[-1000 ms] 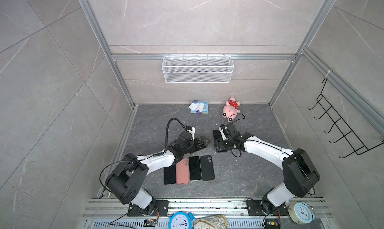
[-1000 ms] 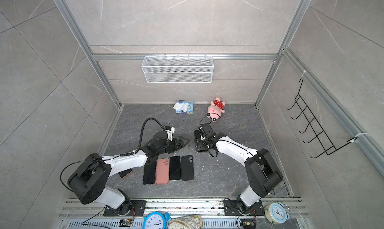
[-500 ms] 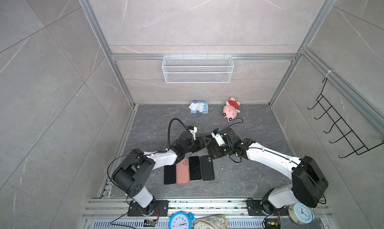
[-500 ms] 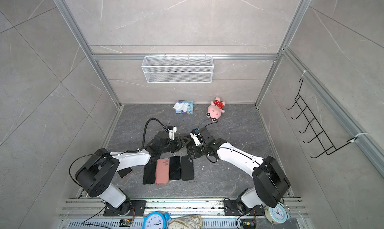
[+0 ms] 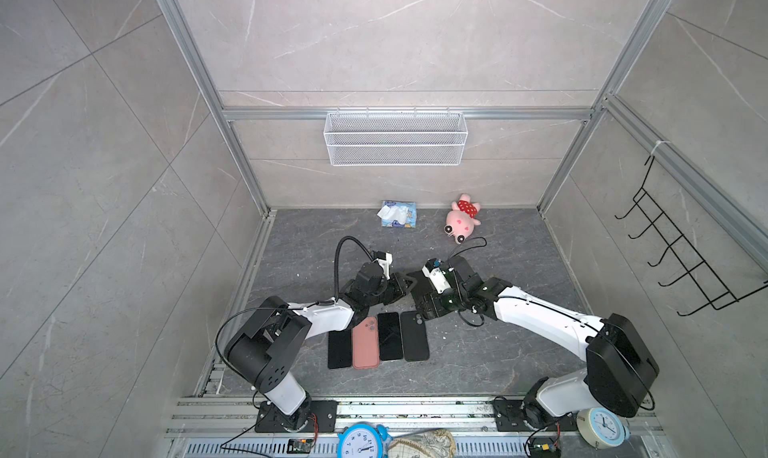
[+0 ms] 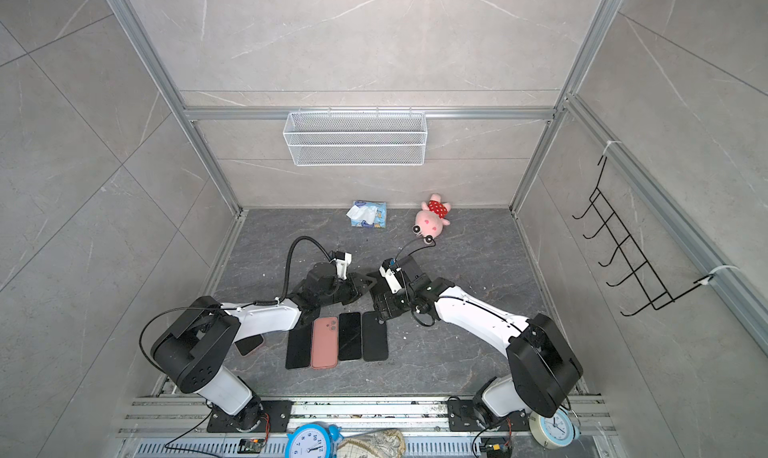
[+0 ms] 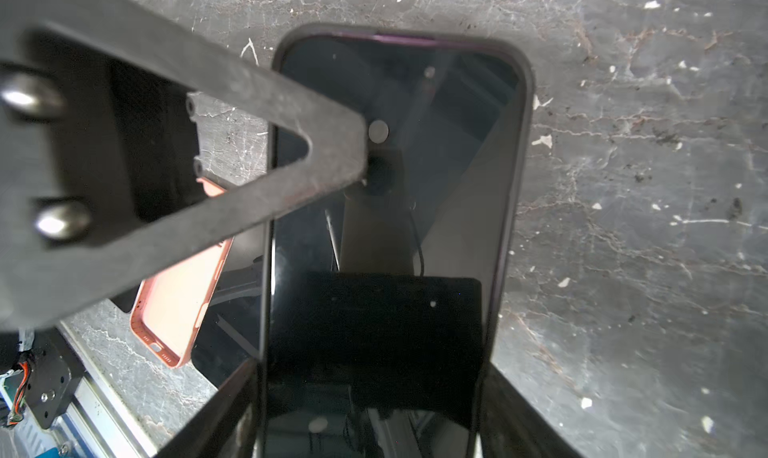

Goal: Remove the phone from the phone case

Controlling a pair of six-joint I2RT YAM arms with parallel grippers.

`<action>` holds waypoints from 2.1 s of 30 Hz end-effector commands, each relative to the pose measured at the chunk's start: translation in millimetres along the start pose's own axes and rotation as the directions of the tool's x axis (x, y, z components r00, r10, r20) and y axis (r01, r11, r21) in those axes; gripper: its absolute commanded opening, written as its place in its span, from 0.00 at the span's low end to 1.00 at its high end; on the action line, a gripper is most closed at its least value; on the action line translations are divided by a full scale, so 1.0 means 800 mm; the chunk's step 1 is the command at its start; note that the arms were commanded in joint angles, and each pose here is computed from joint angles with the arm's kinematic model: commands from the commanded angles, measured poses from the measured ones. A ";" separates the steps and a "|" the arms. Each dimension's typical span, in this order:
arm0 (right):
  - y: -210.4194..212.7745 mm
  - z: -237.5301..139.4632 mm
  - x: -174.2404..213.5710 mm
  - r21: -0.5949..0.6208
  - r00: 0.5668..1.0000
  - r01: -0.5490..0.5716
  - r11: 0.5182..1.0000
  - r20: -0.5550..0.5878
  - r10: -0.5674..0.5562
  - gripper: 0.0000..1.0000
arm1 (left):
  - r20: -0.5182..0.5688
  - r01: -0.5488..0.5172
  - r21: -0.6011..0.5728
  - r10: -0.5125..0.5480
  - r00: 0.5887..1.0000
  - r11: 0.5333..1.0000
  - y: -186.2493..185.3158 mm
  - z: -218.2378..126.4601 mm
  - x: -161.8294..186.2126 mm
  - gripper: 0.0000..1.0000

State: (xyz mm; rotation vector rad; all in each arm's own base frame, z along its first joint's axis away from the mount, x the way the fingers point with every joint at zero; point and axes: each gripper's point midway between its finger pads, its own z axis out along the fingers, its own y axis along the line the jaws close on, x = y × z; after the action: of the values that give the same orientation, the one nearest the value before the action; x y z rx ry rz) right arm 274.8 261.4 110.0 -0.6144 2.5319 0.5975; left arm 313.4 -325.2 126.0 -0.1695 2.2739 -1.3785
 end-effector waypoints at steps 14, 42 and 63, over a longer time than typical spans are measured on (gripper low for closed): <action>0.035 -0.087 -0.037 -0.145 0.953 -0.090 0.985 0.273 0.127 0.76 | 0.230 -0.013 0.065 -0.002 0.973 0.998 -0.037 -0.063 -0.042 0.00; 0.121 -0.203 -0.082 -0.741 0.721 -0.077 0.667 0.420 0.551 0.63 | 0.508 -0.021 0.643 -0.405 0.760 0.766 -0.199 -0.227 -0.106 0.00; 0.135 -0.194 -0.100 -0.782 0.721 -0.047 0.621 0.404 0.563 0.32 | 0.492 0.010 0.642 -0.422 0.761 0.767 -0.188 -0.210 -0.100 0.00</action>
State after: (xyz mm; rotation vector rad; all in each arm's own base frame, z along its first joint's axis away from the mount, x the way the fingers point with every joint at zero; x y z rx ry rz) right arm 235.6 291.7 287.5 -0.0641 1.7448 1.6594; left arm 295.9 -244.8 307.1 -0.6271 1.3841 -1.6878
